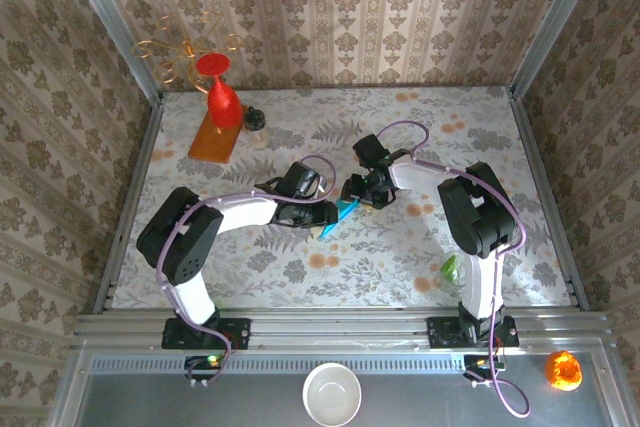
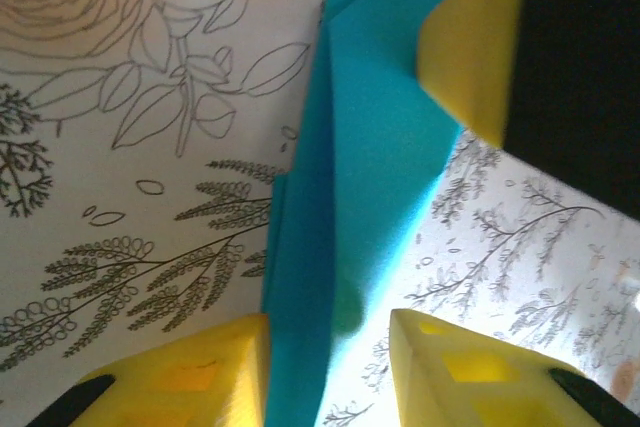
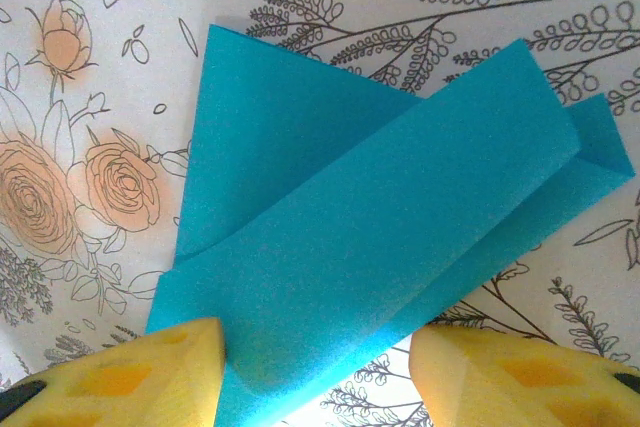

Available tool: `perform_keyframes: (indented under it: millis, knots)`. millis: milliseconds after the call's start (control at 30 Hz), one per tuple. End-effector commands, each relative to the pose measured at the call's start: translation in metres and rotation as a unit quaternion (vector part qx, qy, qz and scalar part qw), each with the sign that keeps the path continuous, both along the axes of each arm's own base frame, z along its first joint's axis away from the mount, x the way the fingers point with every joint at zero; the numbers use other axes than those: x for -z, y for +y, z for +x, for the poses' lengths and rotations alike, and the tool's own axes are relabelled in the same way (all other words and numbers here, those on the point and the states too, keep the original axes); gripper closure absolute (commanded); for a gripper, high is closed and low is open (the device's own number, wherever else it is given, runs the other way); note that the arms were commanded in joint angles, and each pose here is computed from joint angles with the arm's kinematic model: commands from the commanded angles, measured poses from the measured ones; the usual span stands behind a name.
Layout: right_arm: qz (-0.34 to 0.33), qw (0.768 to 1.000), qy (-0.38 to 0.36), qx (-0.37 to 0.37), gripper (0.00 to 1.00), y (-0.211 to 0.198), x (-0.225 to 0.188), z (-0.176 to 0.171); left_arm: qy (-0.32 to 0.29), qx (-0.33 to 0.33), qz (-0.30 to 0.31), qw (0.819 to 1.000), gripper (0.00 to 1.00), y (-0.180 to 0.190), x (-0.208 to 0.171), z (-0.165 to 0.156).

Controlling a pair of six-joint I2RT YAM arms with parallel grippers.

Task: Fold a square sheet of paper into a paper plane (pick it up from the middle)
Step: Fold the wing for the fifth time at the center of the table.

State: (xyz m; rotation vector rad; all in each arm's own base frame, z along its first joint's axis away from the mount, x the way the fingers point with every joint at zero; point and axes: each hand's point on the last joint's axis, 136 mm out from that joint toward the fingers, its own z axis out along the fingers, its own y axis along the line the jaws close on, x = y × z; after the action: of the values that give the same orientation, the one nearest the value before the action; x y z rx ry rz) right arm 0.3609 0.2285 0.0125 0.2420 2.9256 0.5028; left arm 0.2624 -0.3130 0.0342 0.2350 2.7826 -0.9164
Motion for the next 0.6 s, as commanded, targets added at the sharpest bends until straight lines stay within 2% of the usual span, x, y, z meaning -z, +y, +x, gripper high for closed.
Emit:
perform_keyframes:
  millis: [0,200,367,567]
  knots:
    - [-0.06,0.996,0.062,0.004,0.42,-0.022,0.069,-0.026,0.005,0.006,0.021,1.0,0.65,0.003,0.006,-0.001]
    - [-0.059,0.996,0.064,0.005,0.42,-0.022,0.069,-0.027,0.022,0.003,0.035,0.999,0.73,0.006,0.019,-0.004]
    - [-0.042,0.997,0.062,0.006,0.42,-0.019,0.062,-0.025,0.032,0.002,0.041,0.999,0.74,0.008,0.026,-0.007]
    - [0.006,1.0,0.024,0.005,0.41,-0.01,0.023,-0.012,0.042,0.003,0.056,0.998,0.74,0.014,0.034,-0.011]
